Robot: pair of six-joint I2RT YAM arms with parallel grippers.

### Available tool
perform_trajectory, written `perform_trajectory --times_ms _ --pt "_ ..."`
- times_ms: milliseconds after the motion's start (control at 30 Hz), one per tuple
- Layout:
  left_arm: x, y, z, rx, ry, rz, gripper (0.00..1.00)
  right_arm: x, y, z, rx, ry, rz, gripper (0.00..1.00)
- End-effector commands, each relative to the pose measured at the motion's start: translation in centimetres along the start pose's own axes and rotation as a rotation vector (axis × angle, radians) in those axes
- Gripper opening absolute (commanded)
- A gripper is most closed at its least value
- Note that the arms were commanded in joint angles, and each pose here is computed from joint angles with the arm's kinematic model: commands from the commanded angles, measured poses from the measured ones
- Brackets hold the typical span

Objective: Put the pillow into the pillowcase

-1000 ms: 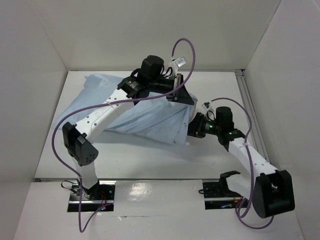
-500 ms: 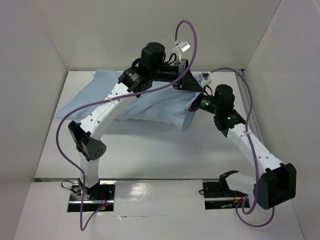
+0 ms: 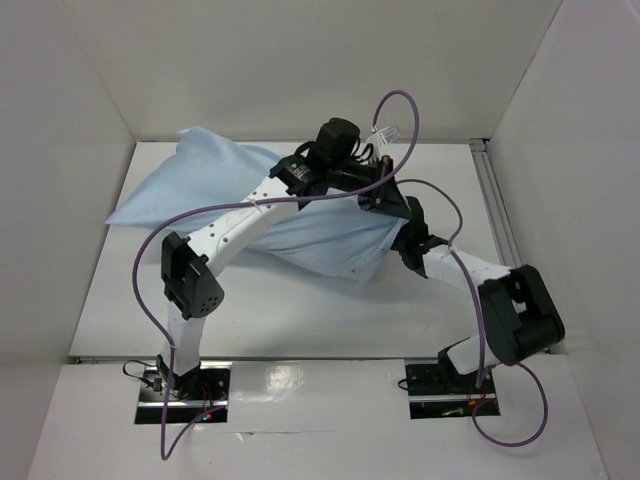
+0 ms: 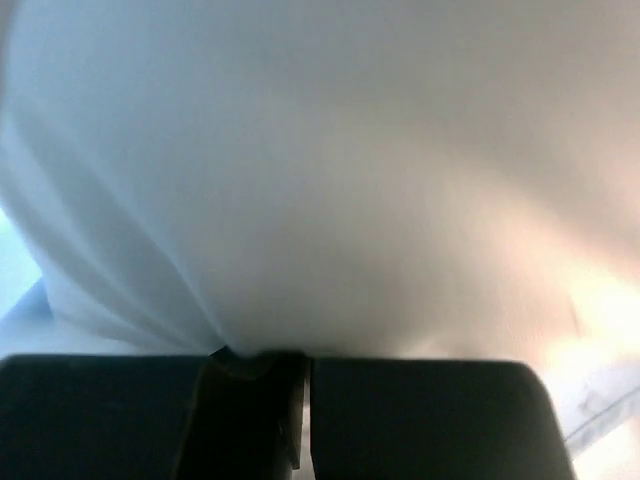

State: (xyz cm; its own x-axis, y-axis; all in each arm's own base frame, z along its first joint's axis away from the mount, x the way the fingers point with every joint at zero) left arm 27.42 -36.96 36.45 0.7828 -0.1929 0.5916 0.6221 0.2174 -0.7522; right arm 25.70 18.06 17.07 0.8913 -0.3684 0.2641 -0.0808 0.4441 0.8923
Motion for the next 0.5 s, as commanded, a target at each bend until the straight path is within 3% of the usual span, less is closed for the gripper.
perform_trajectory --times_ms 0,33,67,100,133,200,333,467 --pt "2.3 -4.9 1.8 -0.149 -0.144 -0.209 0.00 1.2 1.6 3.7 -0.062 -0.136 0.092 0.08" --pt "2.3 -3.8 1.9 -0.108 -0.129 -0.177 0.03 1.0 1.1 4.5 -0.102 -0.146 0.081 0.17" --pt "2.4 -3.0 1.7 -0.091 -0.121 -0.157 0.14 1.1 0.9 5.3 -0.135 -0.165 0.078 0.30" --pt "2.4 -1.5 1.6 -0.084 -0.103 -0.157 0.47 1.3 0.6 6.2 -0.183 -0.196 0.092 0.48" --pt "2.7 -1.0 1.8 -0.072 -0.103 -0.160 0.62 1.0 -0.1 8.0 -0.253 -0.214 0.053 0.70" --pt "2.8 0.4 2.6 -0.023 -0.079 -0.158 0.85 1.0 -0.6 10.2 -0.340 -0.272 0.060 0.81" --pt "4.4 1.9 6.4 0.149 -0.123 -0.171 1.00 0.1 -3.7 14.4 -0.609 -0.311 -0.061 0.90" --pt "4.5 3.9 12.1 0.458 -0.169 -0.143 1.00 0.0 -4.1 16.6 -0.698 -0.376 -0.111 0.91"
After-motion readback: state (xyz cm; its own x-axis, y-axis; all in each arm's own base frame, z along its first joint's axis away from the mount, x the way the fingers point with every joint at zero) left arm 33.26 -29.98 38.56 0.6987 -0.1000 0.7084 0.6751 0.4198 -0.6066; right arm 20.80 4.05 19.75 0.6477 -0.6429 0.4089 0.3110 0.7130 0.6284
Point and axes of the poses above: each gripper's point midway between its finger pads, its own z axis back along the fingers, its own y axis along the line the jaws close on, x = y × z, the point moved 10 cm from there along z, back along the fingers, and after that the axes turned 9 degrees about -z, right-handed, at the moved point
